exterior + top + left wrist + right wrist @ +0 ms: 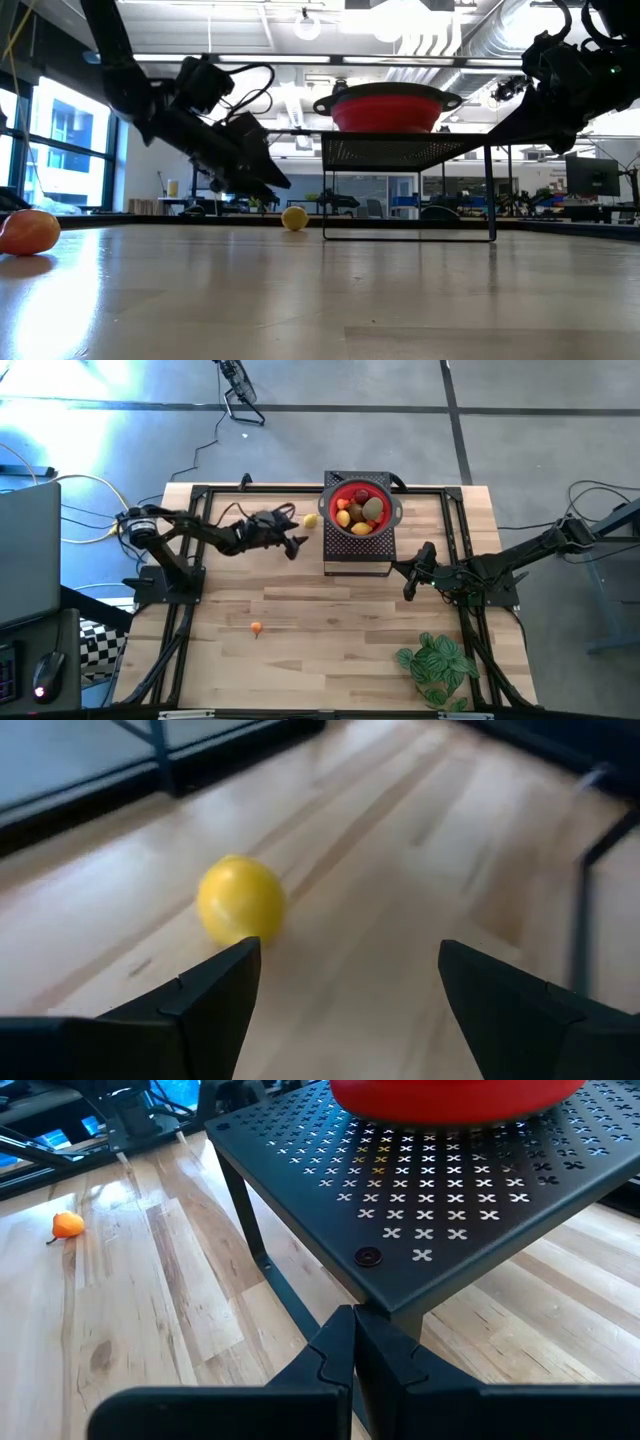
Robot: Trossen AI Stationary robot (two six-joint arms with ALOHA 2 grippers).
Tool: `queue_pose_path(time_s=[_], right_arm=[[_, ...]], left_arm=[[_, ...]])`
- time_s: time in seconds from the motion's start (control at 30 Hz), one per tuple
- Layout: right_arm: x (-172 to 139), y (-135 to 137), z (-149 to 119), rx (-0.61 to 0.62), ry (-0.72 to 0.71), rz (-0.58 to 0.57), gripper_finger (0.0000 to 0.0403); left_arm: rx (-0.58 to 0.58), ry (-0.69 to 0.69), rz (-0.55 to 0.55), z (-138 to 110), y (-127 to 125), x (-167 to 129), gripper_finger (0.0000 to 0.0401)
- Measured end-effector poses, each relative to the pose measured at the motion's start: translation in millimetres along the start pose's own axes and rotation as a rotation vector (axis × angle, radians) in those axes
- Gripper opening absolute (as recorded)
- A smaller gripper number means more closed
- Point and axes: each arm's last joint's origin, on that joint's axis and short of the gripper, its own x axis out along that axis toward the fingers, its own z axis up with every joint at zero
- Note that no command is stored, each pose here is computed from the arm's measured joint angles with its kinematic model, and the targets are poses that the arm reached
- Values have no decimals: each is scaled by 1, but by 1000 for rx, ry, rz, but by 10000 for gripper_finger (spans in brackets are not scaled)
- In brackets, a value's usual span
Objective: Pick & Place Fruit
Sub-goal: Put the yellow lemon into the red strainer bowl on the shelf
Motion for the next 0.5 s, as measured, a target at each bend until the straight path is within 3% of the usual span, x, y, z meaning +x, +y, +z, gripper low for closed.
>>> queue_pose_path(time_s=[0.1, 0.5], right_arm=[[0, 0, 0, 0, 0, 0, 2], [0, 0, 0, 0, 0, 0, 2]], left_arm=[[-33, -2, -65, 4, 8, 0, 298], [-59, -21, -110, 11, 26, 0, 298]])
